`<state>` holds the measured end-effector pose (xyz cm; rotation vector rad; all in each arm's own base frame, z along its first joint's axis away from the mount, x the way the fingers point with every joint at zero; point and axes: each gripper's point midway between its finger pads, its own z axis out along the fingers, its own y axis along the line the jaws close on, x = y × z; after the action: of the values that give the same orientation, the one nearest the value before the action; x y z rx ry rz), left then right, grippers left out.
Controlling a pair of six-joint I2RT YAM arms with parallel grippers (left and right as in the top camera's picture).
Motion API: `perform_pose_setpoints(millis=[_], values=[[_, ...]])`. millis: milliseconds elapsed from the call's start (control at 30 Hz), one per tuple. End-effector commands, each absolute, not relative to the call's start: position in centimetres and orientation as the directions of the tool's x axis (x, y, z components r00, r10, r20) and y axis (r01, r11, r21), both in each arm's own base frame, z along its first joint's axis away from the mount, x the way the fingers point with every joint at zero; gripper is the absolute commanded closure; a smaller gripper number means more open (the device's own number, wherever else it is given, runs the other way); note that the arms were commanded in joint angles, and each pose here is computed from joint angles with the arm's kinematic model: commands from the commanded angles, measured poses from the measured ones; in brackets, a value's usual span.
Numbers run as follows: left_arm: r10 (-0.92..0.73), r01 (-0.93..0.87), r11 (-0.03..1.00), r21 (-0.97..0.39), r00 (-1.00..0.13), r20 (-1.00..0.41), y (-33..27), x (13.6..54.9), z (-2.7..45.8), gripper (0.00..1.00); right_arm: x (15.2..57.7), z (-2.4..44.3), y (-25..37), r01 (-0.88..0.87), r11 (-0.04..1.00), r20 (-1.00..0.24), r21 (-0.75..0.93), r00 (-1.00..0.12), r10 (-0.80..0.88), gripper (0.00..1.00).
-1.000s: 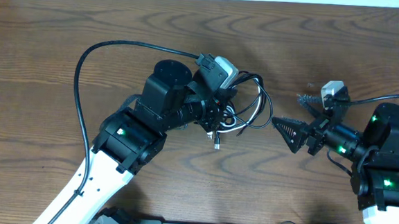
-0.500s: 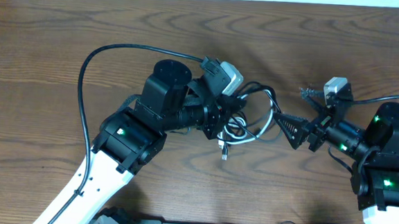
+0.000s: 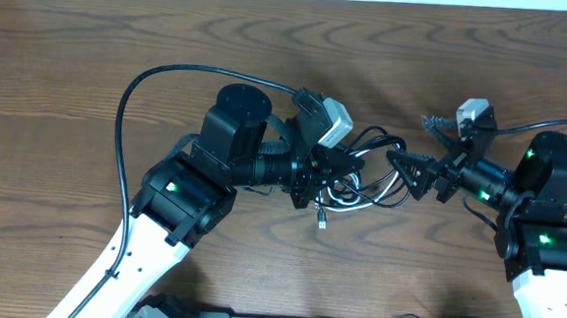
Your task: Untangle cables
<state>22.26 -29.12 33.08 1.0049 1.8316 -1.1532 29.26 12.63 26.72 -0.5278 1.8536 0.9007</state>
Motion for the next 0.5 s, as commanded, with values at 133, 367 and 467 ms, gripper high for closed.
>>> perform_pose_setpoints(millis=[133,367,467], values=[[0.218,0.913,0.214,-0.348,-0.392,-0.894,-29.76,21.47,34.42,0.93,28.54,28.47,13.63,-0.765,0.549,-0.923,0.337,-0.385,0.029,0.01],[0.207,0.925,0.195,-0.326,-0.363,-0.908,-30.28,21.22,34.99,0.93,28.54,28.48,13.64,-0.766,0.548,-0.923,0.337,-0.385,0.029,0.67],[0.206,0.926,0.198,-0.323,-0.361,-0.909,-30.27,21.30,35.01,0.92,28.54,28.47,13.63,-0.765,0.548,-0.922,0.339,-0.386,0.030,0.99]])
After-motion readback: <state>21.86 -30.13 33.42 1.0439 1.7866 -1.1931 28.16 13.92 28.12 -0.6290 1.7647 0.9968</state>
